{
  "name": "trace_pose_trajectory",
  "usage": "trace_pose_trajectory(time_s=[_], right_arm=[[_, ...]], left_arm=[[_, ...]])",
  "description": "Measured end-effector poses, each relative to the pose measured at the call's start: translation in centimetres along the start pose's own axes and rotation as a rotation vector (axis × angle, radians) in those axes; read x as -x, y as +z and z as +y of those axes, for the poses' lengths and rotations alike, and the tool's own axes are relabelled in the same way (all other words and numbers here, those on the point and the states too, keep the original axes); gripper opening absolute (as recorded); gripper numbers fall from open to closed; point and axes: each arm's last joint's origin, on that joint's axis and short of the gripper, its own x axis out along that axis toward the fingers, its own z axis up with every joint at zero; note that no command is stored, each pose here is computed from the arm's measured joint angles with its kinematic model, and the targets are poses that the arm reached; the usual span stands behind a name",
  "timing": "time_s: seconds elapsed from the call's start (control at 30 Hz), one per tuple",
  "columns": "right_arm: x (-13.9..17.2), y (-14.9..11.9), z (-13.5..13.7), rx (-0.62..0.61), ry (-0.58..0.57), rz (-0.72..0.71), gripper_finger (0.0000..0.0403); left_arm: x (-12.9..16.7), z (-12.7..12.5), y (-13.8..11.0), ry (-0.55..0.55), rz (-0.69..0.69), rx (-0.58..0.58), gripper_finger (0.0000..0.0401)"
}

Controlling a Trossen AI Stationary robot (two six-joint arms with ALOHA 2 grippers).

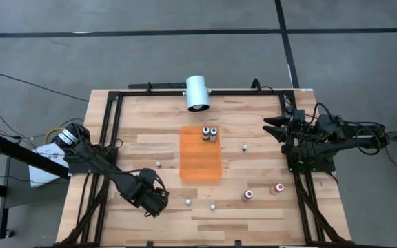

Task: Pick & Place food coloring
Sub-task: Put the large pink food coloring bottle into the bin

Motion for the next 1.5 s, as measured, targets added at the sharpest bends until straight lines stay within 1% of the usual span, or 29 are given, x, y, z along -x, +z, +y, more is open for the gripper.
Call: trace_pose_trajectory(time_s=[0.4, 0.47, 0.6, 0.77, 0.9, 1.0, 1.17, 1.3, 1.5], right_arm=[[0.0, 0.0, 0.0, 0.000, 0.000, 0.000, 0.0155], [0.0, 0.0, 0.0, 0.000, 0.000, 0.000, 0.0155], [0.0, 0.0, 0.0, 0.000, 0.000, 0.000, 0.0155], [0.0, 0.0, 0.0, 0.000, 0.000, 0.000, 0.0155], [0.0, 0.0, 0.0, 0.000, 0.000, 0.000, 0.0155], [0.0, 0.0, 0.0, 0.000, 0.000, 0.000, 0.0155], [0.0, 0.0, 0.0, 0.000, 0.000, 0.000, 0.0155], [0.0, 0.0, 0.0, 0.000, 0.000, 0.000, 0.0155], [0.0, 0.0, 0.0, 0.000, 0.000, 0.000, 0.0155]], left_arm=[[0.0, 0.0, 0.0, 0.006, 0.005, 0.007, 0.0258], [0.0, 0.0, 0.0, 0.006, 0.004, 0.007, 0.0253], [-0.3, 0.1, 0.1, 0.010, 0.004, 0.016, 0.0219], [-1.0, 0.4, 0.0, 0.038, 0.048, 0.026, 0.0165], [-1.0, 0.4, 0.0, 0.032, 0.042, 0.026, 0.0143], [-1.0, 0.4, 0.0, 0.029, 0.034, 0.026, 0.0142], [-1.1, 0.4, 0.1, 0.025, 0.020, 0.026, 0.0153], [-1.0, 0.4, 0.2, 0.030, 0.015, 0.027, 0.0147], [0.3, 0.6, 0.5, 0.070, -0.030, 0.015, 0.0145]])
